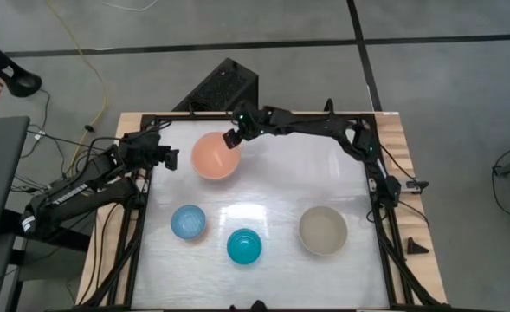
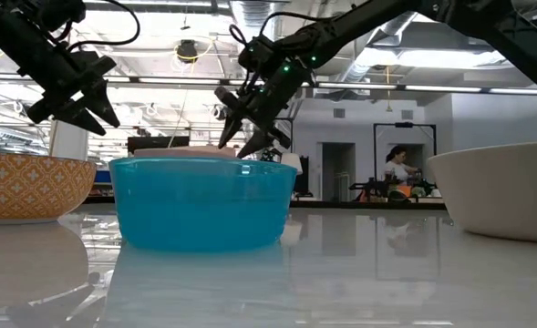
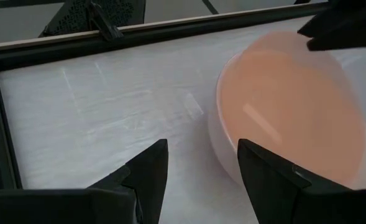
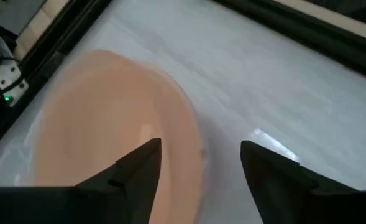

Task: Nest bowls inside each other
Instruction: Stack the orange plastic bowl on top of the pink ceramic bowl

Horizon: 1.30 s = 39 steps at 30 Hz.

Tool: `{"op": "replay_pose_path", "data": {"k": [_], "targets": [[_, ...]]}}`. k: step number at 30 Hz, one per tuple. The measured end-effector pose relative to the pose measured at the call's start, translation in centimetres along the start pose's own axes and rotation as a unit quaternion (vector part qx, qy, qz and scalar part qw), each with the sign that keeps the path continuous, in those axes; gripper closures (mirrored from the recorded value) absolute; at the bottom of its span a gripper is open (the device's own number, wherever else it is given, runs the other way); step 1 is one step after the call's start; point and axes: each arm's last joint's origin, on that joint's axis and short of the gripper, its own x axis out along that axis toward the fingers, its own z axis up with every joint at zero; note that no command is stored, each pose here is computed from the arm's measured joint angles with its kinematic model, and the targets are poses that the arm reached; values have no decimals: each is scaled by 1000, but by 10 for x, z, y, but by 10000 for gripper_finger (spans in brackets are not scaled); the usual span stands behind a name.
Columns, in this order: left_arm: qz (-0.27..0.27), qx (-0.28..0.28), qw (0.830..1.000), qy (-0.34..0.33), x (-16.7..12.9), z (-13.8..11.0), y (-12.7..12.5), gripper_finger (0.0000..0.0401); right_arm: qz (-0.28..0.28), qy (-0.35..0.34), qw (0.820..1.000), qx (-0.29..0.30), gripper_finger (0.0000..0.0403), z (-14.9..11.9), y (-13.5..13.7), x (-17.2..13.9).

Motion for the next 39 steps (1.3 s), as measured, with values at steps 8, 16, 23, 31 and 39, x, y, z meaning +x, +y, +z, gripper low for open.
{"op": "replay_pose_path", "data": {"k": [8, 16, 23, 31, 39], "targets": [[0, 0, 1000, 0, 0, 0, 0, 218, 61, -3, 998, 6, 143, 18, -2, -24], [0, 2, 1000, 0, 0, 0, 0, 218, 112, 25, 993, 5, 162, 8, 6, -10], [-1, 1, 1000, 1, 0, 0, 0, 218, 126, 28, 992, 3, 232, 5, 7, 2], [-3, 1, 1000, 2, 0, 0, 0, 218, 107, 31, 994, 6, 327, 2, 3, 6], [-3, 0, 1000, 2, 0, 0, 0, 218, 74, 30, 997, 9, 374, 3, -5, 6]]}}
